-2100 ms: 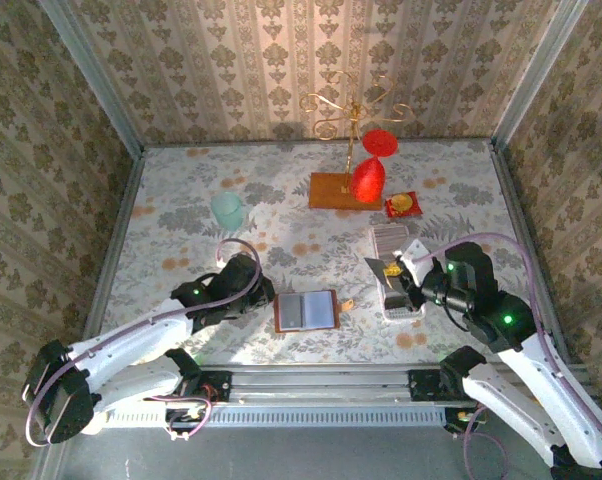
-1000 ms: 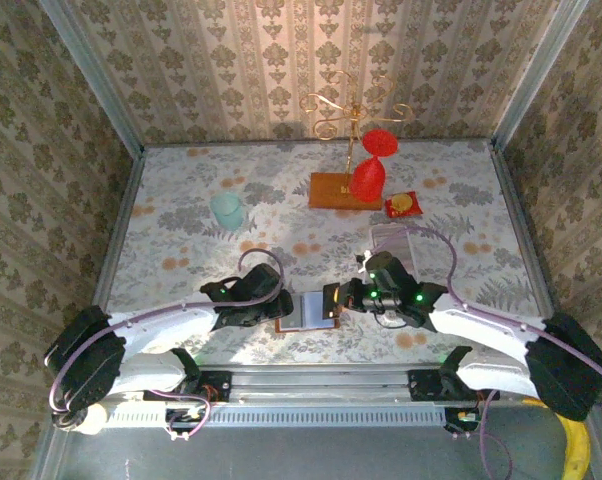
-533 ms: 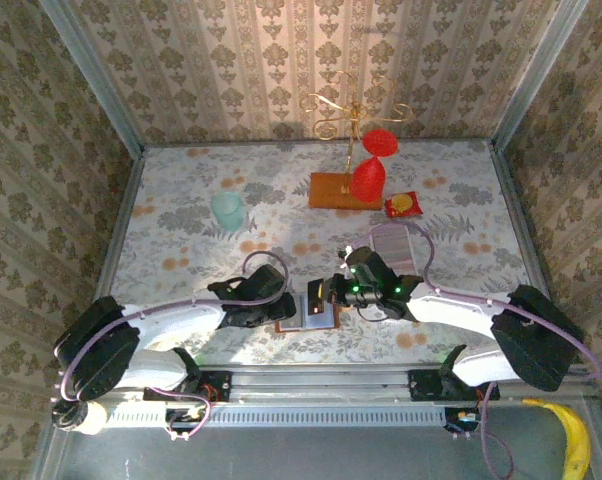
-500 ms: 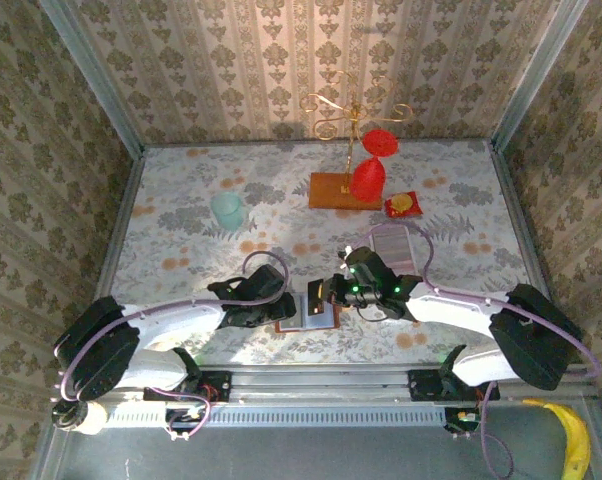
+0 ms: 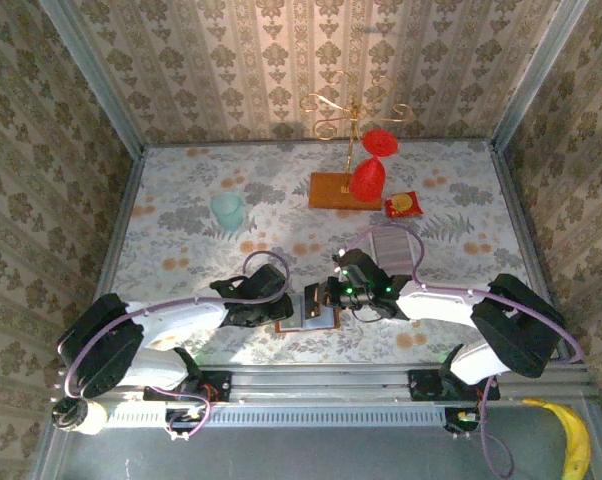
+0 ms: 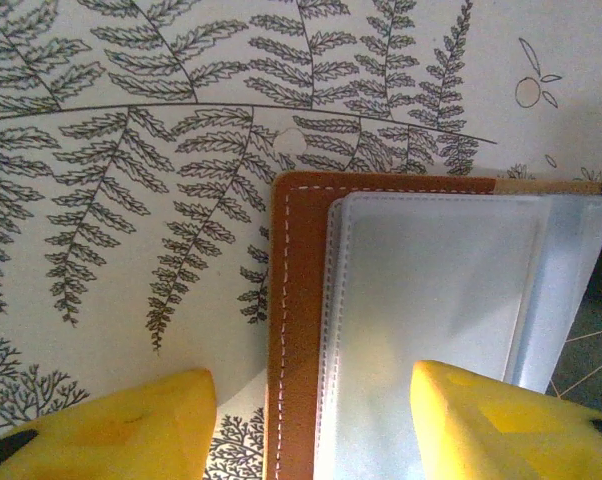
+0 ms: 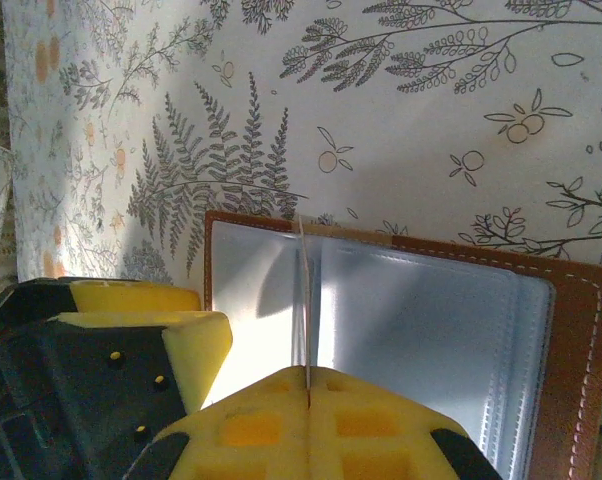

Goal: Put the credit cards into the card holder
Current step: Insert the credit card into the card slot.

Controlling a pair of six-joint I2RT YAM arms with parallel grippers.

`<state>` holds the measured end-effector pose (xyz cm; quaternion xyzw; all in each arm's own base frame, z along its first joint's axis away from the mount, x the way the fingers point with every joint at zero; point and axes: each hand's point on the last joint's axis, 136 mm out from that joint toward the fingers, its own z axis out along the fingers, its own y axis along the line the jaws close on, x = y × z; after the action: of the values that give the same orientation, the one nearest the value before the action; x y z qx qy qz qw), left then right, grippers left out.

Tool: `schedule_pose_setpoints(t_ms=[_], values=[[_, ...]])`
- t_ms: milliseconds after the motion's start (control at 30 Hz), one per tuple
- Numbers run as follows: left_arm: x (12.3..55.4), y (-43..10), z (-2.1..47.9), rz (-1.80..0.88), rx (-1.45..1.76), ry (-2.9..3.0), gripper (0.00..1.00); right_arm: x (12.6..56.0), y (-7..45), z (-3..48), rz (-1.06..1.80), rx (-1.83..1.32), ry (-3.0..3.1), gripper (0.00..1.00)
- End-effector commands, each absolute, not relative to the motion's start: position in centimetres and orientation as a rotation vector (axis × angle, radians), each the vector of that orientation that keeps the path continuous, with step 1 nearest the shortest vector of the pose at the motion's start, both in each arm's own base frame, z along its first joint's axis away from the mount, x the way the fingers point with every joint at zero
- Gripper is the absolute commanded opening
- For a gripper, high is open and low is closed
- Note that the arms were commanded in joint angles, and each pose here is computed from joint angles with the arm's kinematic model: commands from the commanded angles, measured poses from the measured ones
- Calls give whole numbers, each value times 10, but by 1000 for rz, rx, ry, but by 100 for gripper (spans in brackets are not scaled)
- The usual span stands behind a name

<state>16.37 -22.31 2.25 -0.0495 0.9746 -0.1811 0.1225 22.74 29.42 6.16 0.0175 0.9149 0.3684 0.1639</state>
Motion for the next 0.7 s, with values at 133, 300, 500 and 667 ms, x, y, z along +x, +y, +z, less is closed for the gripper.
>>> schedule_pose_setpoints(t_ms=[133,300,500,667], values=[[152,-224,9,-512,-137,2910,48,232,309,68,1091,10,2581,0],[151,-219,7,-471,-142,2922,40,232,309,65,1084,9,2584,0],[149,-216,5,-460,-150,2933,35,232,315,63,1123,22,2585,0],[148,-214,4,-456,-162,2932,32,232,320,57,1151,43,2593,0]])
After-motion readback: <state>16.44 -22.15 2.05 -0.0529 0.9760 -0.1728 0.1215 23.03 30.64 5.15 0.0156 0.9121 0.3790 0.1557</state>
